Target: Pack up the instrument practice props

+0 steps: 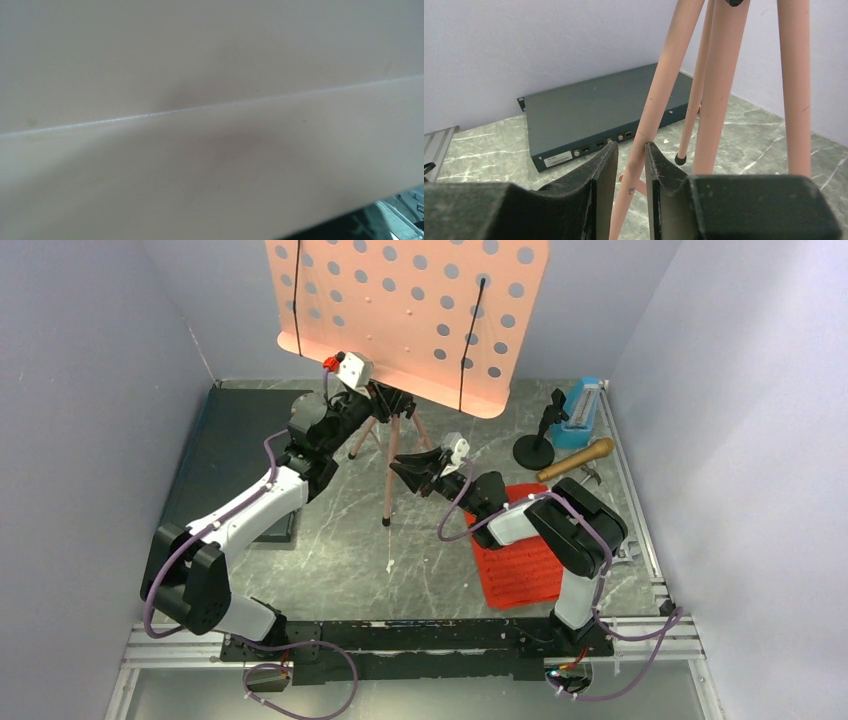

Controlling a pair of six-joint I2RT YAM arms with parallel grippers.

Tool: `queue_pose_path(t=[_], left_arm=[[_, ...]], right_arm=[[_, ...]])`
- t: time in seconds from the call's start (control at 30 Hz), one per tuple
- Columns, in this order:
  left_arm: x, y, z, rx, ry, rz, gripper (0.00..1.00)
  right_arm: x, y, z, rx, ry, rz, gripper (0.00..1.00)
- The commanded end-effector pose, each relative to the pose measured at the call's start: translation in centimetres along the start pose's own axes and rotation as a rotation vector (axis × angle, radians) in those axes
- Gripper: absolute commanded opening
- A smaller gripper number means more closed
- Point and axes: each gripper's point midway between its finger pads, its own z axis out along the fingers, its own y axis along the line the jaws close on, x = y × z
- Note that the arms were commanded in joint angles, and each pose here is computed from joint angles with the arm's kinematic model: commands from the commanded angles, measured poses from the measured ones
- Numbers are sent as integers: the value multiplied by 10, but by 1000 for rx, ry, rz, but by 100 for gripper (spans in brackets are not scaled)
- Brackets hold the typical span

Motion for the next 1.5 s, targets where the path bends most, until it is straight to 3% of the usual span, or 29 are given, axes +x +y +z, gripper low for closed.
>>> queue_pose_path(t=[0.0, 0.33, 0.43, 0.5, 0.57, 1.0, 1.17, 1.3, 1.4, 1.47], left_arm=[[-31, -20, -9, 53, -49, -62, 3], [-33, -24, -10, 68, -61, -85, 3], [-33, -24, -10, 71, -55, -89, 3], [-32, -25, -11, 73, -51, -94, 3], [-30, -27, -13, 81, -41, -104, 3], [-31, -44, -37, 126, 59, -153, 3], [-24, -48, -53, 120, 79, -177, 3], [-17, -45, -63, 101, 84, -163, 3], [-12, -42, -68, 80, 79, -144, 3], [-13, -39, -71, 65, 59, -133, 3]], right_arm=[[-17, -2, 10, 11, -57, -25, 31], [-9, -9, 12, 39, -35, -3, 39], [-9, -10, 10, 46, -37, -9, 29], [-14, -7, 11, 36, -47, -20, 11], [-22, -6, 14, 24, -60, -41, 0], [-79, -7, 32, -17, -150, -183, 0], [-72, -8, 32, -33, -123, -250, 0], [-57, -5, 20, -34, -112, -210, 0], [-56, -1, 13, -35, -109, -184, 10], [-62, 3, 9, -35, -117, -173, 22]])
